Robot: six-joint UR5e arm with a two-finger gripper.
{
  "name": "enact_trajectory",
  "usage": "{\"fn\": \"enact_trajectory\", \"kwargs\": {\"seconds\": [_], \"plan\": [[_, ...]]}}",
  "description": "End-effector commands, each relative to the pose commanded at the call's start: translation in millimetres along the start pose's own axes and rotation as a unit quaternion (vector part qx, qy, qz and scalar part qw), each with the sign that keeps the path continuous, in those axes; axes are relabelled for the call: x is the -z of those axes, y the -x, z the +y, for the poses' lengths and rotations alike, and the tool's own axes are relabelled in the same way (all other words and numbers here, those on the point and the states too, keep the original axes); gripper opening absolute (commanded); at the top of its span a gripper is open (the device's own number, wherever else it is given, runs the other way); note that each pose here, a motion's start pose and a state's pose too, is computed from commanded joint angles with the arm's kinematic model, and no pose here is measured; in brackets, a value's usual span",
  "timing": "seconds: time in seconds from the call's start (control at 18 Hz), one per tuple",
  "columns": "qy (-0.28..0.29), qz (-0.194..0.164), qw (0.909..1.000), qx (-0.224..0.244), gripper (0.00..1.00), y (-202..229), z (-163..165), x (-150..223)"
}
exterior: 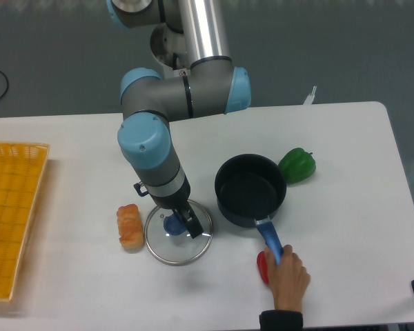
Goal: Pick up the yellow pepper
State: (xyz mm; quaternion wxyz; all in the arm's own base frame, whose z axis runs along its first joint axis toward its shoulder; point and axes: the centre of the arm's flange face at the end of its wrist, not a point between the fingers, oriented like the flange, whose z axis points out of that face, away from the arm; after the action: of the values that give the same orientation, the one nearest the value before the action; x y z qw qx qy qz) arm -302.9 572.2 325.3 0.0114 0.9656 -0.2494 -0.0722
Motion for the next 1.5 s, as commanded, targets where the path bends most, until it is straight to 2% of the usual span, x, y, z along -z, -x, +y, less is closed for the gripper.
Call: {"fn": "enact_trajectory", "kwargs": {"seconds": [0.44,0.72,0.94,1.22,1.5], "plan": [[-0.012,0.001,0.9999,0.012,1.00,0,11,13],[-0.010,0.017,0.9996,0.022,1.00,4,27,8],[-0.016,0.023,0.9991,0.033,1.00,6,42,17],[-0.010,0.034,0.9988,-0.034,1.00,10,54,15],[-0.007,0.049,0.9979,-0.041,1.00,1,55,4]]}}
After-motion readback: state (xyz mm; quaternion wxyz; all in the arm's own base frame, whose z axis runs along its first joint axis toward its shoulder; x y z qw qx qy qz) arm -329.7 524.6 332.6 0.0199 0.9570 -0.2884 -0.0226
